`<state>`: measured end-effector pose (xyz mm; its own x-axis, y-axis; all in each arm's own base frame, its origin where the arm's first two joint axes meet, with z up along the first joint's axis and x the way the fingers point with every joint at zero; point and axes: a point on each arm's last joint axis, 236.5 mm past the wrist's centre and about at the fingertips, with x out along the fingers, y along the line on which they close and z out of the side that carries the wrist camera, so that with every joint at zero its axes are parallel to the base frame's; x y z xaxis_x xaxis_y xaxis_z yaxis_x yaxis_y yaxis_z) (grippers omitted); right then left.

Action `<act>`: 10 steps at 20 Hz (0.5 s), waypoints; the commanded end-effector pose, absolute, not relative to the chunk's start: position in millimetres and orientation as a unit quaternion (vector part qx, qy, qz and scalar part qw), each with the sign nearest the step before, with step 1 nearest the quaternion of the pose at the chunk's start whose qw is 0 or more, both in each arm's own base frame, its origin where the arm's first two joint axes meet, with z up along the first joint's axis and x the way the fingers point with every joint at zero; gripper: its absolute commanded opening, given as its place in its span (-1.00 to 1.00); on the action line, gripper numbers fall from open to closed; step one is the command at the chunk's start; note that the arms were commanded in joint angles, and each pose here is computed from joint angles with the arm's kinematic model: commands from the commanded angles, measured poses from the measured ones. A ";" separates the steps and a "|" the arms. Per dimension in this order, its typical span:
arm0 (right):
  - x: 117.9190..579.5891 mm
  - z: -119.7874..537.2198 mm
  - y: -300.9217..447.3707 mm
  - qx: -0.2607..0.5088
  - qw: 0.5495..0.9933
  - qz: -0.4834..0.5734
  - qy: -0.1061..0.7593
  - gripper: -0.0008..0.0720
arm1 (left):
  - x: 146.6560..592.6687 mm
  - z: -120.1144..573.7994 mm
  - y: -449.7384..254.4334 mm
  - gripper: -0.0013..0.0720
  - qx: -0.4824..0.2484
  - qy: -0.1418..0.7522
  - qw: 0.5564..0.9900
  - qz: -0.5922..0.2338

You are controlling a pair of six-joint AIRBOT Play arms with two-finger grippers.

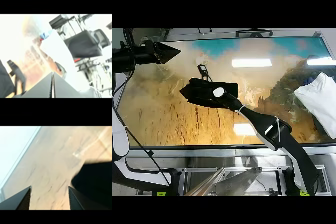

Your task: Fold the shirts.

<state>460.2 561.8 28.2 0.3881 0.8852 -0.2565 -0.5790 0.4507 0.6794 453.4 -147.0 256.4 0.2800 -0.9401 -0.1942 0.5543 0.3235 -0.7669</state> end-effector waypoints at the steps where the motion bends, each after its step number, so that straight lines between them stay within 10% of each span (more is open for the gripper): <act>1: 461.8 41.1 567.4 0.229 0.808 0.473 0.266 0.41 | 440.9 255.0 -150.7 -0.92 -0.272 0.319 0.748 -0.516; 10: 512.4 30.6 338.2 0.211 0.757 0.338 0.518 0.41 | 434.7 254.2 -152.2 -0.92 -0.265 0.323 0.741 -0.525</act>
